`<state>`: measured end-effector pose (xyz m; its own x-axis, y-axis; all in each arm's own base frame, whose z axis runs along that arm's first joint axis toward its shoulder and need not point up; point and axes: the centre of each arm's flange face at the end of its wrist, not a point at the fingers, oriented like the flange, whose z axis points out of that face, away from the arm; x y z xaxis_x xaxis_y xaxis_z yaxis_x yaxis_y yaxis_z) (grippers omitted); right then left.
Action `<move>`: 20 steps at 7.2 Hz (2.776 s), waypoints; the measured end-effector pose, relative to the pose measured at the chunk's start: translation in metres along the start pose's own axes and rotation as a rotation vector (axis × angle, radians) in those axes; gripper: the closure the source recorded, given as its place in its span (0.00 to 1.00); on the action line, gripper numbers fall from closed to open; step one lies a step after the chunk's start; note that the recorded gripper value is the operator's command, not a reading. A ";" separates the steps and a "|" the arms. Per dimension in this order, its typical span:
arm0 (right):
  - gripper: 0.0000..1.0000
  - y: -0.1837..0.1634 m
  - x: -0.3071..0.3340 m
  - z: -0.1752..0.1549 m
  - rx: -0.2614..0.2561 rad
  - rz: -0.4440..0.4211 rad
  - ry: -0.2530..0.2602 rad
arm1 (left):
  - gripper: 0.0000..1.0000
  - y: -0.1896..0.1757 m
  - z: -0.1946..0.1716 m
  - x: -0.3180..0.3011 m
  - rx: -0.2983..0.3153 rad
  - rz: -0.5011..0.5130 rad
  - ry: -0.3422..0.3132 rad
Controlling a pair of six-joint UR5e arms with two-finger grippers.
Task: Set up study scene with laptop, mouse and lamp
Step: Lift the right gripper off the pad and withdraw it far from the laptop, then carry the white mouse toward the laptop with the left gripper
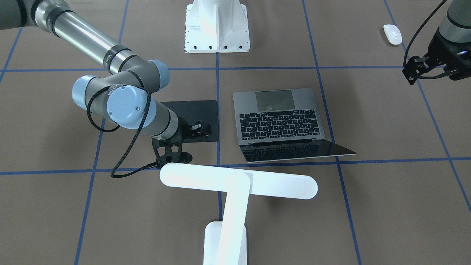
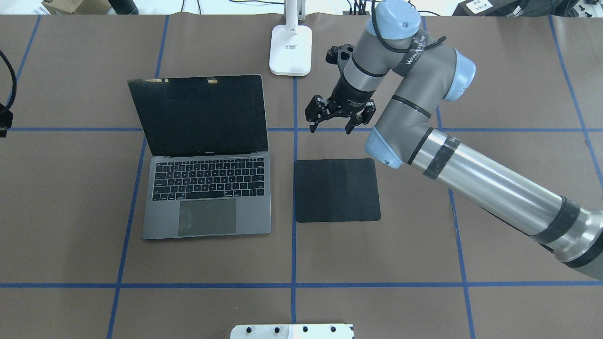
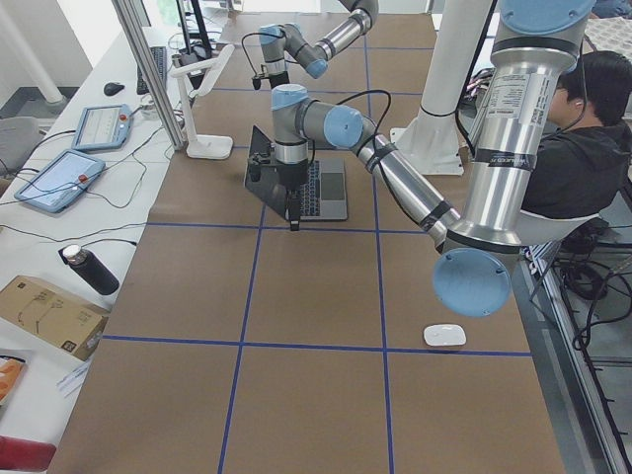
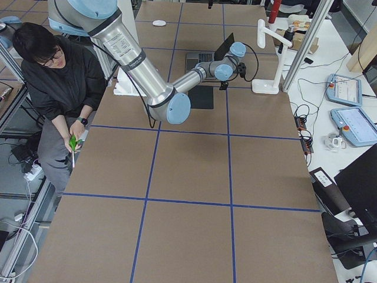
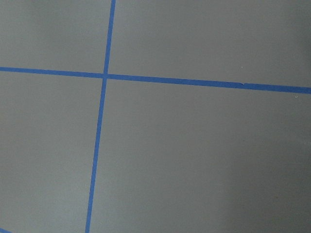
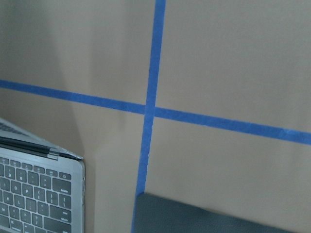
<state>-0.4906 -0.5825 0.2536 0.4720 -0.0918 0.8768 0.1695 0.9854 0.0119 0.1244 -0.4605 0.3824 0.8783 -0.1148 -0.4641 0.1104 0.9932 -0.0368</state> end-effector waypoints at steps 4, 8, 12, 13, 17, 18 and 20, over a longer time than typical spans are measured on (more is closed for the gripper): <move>0.01 0.031 0.106 -0.081 0.044 0.146 0.063 | 0.00 0.037 0.017 -0.034 -0.002 0.138 0.036; 0.01 0.051 0.232 -0.136 0.073 0.080 0.149 | 0.00 0.099 0.074 -0.097 0.012 0.112 0.177; 0.01 0.086 0.358 -0.164 0.063 0.016 0.212 | 0.00 0.159 0.151 -0.182 0.036 0.033 0.212; 0.01 0.095 0.373 -0.165 0.057 0.019 0.218 | 0.00 0.173 0.170 -0.201 0.037 -0.004 0.223; 0.01 0.115 0.384 -0.166 0.053 0.022 0.221 | 0.00 0.202 0.214 -0.220 -0.090 -0.023 0.253; 0.01 0.118 0.383 -0.167 0.055 0.021 0.221 | 0.00 0.206 0.219 -0.217 -0.114 -0.008 0.254; 0.01 0.121 0.382 -0.168 0.056 0.020 0.221 | 0.00 0.216 0.227 -0.202 -0.183 0.046 0.262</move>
<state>-0.1446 -0.5221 0.5092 0.6541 -0.0952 0.7504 0.1125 0.9933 0.0280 0.0768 -0.2272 0.6692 0.7279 -0.0847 -0.6805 -0.0328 0.9869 -0.1580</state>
